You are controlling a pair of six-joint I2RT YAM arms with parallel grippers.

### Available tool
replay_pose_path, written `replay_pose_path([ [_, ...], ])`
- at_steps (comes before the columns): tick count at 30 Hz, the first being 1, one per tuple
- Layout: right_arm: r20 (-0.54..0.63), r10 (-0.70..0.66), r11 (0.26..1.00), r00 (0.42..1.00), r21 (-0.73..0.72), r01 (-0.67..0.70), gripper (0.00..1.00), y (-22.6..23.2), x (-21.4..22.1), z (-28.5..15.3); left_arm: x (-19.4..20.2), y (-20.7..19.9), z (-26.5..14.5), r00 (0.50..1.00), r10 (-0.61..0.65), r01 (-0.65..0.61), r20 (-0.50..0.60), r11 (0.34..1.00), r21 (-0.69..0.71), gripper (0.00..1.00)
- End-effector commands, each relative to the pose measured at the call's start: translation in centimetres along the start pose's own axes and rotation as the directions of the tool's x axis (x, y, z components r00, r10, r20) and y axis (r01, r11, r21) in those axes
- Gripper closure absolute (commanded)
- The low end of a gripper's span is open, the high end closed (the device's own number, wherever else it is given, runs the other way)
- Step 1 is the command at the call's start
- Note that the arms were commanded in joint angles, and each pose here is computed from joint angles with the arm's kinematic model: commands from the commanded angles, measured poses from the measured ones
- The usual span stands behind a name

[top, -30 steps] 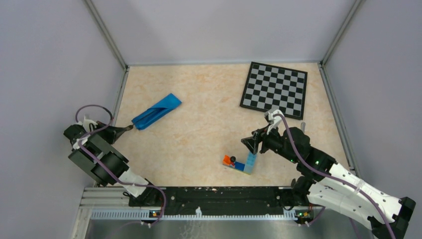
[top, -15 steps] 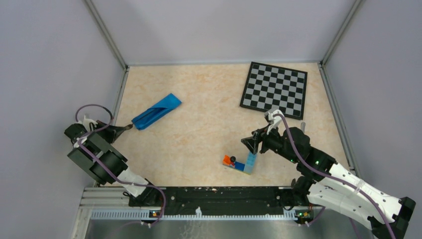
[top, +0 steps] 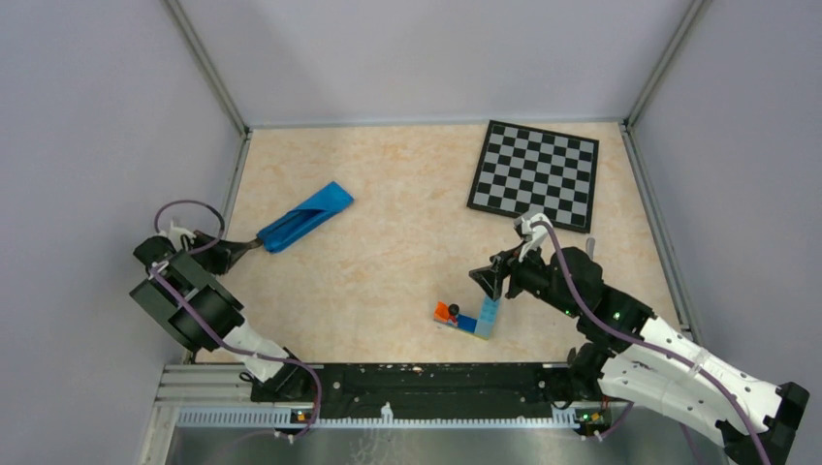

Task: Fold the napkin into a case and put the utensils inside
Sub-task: Insert the fork into the folded napkin.

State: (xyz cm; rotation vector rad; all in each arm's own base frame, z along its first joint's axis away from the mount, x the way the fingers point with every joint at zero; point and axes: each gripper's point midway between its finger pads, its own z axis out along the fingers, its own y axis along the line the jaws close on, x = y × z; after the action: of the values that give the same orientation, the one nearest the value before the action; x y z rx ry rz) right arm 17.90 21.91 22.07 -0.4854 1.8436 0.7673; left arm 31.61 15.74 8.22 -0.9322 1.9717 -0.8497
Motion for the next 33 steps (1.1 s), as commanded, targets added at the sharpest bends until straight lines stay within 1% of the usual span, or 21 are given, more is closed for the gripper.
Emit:
replay_pose_path([
  [1, 0.069, -0.004, 0.999, 0.998, -0.035, 0.006, 0.39, 1.2, -2.8, -0.3, 0.3, -1.1, 1.6, 1.000, -0.006, 0.007, -0.019, 0.999, 0.043, 1.00],
  [3, 0.068, -0.005, 0.999, 0.998, -0.033, 0.007, 0.39, 1.2, -2.7, -0.3, 0.3, -1.2, 2.1, 1.000, -0.019, 0.020, -0.021, 0.999, 0.049, 1.00],
  [5, 0.068, -0.004, 1.000, 0.998, -0.030, 0.006, 0.39, 1.1, -2.7, -0.3, -0.1, -1.2, 2.5, 1.000, -0.011, 0.011, -0.010, 0.999, 0.050, 1.00],
  [10, 0.067, -0.004, 0.999, 0.998, -0.032, 0.007, 0.39, 1.1, -2.7, -0.3, -0.3, -1.9, 3.5, 1.000, 0.004, -0.002, -0.024, 0.998, 0.057, 1.00],
  [17, 0.061, -0.005, 0.999, 0.998, -0.031, 0.007, 0.39, 1.1, -2.6, -0.2, 0.1, -2.3, 5.4, 0.999, -0.013, 0.015, -0.049, 0.998, 0.058, 1.00],
  [21, 0.061, -0.005, 1.000, 0.998, -0.026, 0.007, 0.39, 1.0, -2.6, -0.2, 0.0, -2.4, 6.0, 0.999, -0.027, 0.029, -0.039, 0.998, 0.063, 1.00],
  [26, 0.059, -0.005, 1.000, 0.998, -0.025, 0.007, 0.39, 1.0, -2.5, -0.2, -0.1, -2.5, 7.0, 0.998, -0.040, 0.043, -0.057, 0.997, 0.064, 1.00],
  [33, 0.053, -0.005, 1.000, 0.999, -0.024, 0.007, 0.39, 0.9, -2.3, -0.1, -0.4, -3.3, 7.4, 0.996, -0.051, 0.059, -0.072, 0.992, 0.112, 1.00],
])
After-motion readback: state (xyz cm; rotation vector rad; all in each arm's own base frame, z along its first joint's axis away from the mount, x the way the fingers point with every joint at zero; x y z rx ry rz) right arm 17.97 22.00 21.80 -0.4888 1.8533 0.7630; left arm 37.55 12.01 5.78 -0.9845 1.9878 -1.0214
